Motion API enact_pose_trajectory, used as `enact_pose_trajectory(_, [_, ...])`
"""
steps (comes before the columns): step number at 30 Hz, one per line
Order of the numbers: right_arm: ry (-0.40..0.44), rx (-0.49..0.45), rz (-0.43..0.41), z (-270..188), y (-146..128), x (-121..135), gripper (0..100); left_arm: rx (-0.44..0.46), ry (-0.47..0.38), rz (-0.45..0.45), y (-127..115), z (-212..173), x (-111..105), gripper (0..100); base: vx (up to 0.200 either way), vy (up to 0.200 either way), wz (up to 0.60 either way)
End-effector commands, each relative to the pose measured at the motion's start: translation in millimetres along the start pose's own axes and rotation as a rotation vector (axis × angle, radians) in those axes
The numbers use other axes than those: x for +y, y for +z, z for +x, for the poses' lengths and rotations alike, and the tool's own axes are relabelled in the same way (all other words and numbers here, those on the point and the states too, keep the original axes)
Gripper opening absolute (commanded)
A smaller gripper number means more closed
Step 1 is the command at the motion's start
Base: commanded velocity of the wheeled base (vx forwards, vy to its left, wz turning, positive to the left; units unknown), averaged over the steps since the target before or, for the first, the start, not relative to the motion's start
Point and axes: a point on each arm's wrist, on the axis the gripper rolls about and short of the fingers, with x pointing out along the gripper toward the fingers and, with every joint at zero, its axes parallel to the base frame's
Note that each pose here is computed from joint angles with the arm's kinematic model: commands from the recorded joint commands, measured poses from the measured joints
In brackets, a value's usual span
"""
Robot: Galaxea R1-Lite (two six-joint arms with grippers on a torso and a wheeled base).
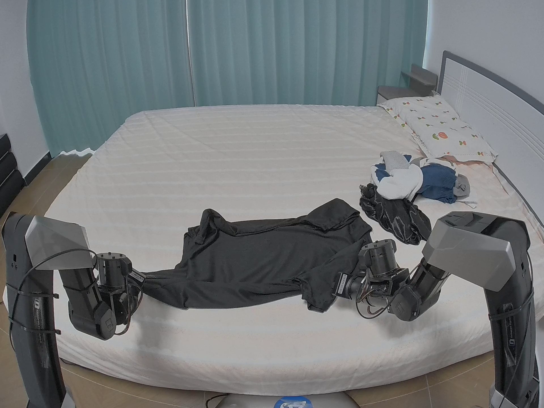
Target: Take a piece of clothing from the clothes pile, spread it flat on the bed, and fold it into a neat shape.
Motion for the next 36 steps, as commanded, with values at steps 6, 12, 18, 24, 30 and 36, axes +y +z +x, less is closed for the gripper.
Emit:
enact_pose_trajectory(6, [-0.017, -0.005, 0.014, -70.0, 13.2, -2.4, 0, 0.048, 0.004, 0.134, -11.5, -24.3, 4.8, 0, 0.0, 0.0, 0.0])
enact_pose_trajectory(12, [-0.022, -0.016, 0.008, -126.1, 12.4, -5.0, 0, 0.066, -0.024, 0.272, -12.8, -51.4, 2.8, 0, 0.0, 0.0, 0.0])
enact_pose_trajectory(18, [-0.059, 0.051, -0.051, -178.1, 5.8, -9.4, 0, 0.131, -0.051, 0.415, -25.1, -83.7, 1.9, 0, 0.0, 0.0, 0.0])
enact_pose_trajectory(24, [-0.103, 0.173, -0.073, -200.1, -2.1, -20.3, 0, 0.216, -0.038, 0.548, -37.9, -109.7, 10.2, 0, 0.0, 0.0, 0.0])
enact_pose_trajectory(30, [-0.159, 0.263, -0.137, -200.3, -15.6, -35.4, 0, 0.259, 0.013, 0.62, -38.7, -118.0, 17.2, 0, 0.0, 0.0, 0.0])
enact_pose_trajectory(36, [-0.21, 0.35, -0.176, -194.0, -21.2, -48.9, 0, 0.332, 0.09, 0.706, -40.7, -125.3, 26.9, 0, 0.0, 0.0, 0.0])
